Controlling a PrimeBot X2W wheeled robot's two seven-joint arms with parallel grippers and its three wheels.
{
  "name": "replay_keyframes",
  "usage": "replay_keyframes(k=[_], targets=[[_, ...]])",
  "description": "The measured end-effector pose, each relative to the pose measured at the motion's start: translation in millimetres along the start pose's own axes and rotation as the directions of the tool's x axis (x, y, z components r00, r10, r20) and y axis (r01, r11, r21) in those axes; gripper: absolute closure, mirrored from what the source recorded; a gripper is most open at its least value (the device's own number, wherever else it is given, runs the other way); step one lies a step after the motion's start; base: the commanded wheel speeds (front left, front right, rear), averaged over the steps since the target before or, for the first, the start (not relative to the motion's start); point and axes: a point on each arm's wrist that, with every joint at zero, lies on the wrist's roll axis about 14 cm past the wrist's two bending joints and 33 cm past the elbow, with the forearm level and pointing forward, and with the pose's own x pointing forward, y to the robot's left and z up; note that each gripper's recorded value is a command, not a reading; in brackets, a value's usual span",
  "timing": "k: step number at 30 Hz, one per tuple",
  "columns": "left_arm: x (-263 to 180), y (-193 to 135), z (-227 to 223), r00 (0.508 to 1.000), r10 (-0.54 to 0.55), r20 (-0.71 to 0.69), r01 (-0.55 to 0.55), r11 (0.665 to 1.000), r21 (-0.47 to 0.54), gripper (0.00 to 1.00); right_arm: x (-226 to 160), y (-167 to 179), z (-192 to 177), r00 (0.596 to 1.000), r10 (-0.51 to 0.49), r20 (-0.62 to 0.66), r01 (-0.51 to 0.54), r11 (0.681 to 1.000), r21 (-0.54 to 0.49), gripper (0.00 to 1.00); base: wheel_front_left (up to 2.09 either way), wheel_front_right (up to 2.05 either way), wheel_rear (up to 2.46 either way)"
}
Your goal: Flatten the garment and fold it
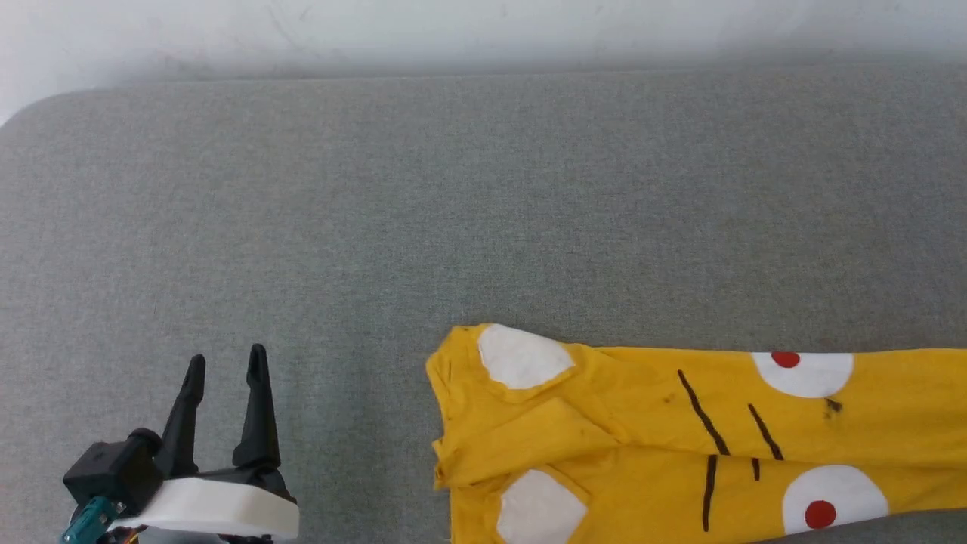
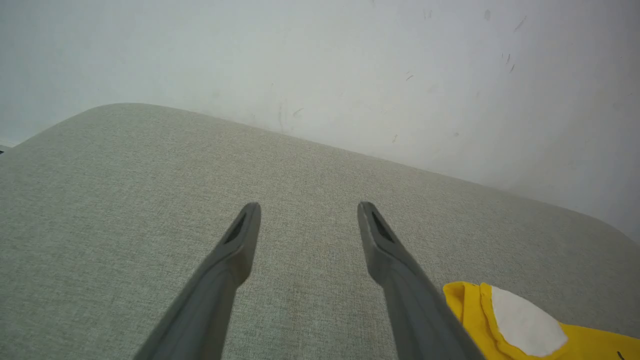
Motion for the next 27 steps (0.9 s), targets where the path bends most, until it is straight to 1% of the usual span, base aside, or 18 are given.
replay_keyframes(k=[2, 5, 8, 10, 14, 18, 21, 24, 27], targets=[[-1, 0, 0, 1.000, 0.002, 0.000, -0.002, 1.000, 0.000, 0.00, -2, -5, 5, 1.000, -0.011, 0.013, 0.011, 1.000, -0.007, 1.00, 0.00, 0.00, 0.00], [-3, 1, 0, 1.000, 0.005, 0.001, -0.005, 1.000, -0.002, 0.00, -4, 10, 6, 0.999, 0.032, 0.011, -0.032, 0.999, -0.014, 1.00, 0.00, 0.00, 0.00], [-4, 0, 0, 1.000, 0.006, 0.003, -0.006, 1.000, -0.008, 0.00, -11, 37, 3, 0.993, 0.114, -0.009, -0.114, 0.994, -0.004, 1.00, 0.00, 0.00, 0.00], [-5, 0, 0, 1.000, 0.005, 0.003, -0.005, 1.000, -0.012, 0.00, -18, 59, -1, 0.983, 0.178, -0.032, -0.178, 0.984, 0.001, 1.00, 0.00, 0.00, 0.00], [-7, -1, 0, 1.000, 0.005, 0.001, -0.005, 1.000, -0.022, 0.00, -37, 108, -4, 0.945, 0.319, -0.073, -0.320, 0.948, 0.004, 1.00, 0.00, 0.00, 0.00], [-10, -2, 1, 1.000, 0.005, 0.004, -0.004, 1.000, -0.024, 0.00, -58, 158, -4, 0.885, 0.454, -0.098, -0.457, 0.890, -0.002, 1.00, 0.00, 0.00, 0.00], [-12, -1, 1, 1.000, 0.005, 0.006, -0.004, 1.000, -0.026, 0.00, -73, 192, -6, 0.829, 0.546, -0.118, -0.552, 0.834, -0.019, 1.00, 0.00, 0.00, 0.00], [-15, 1, 3, 1.000, 0.009, 0.010, -0.009, 0.999, -0.033, 0.00, -88, 227, -10, 0.761, 0.632, -0.146, -0.643, 0.766, -0.031, 1.00, 0.00, 0.00, 0.00], [-18, 3, 4, 1.000, 0.015, 0.012, -0.014, 0.999, -0.033, 0.00, -102, 263, -10, 0.685, 0.710, -0.162, -0.724, 0.688, -0.047, 1.00, 0.00, 0.00, 0.00]])
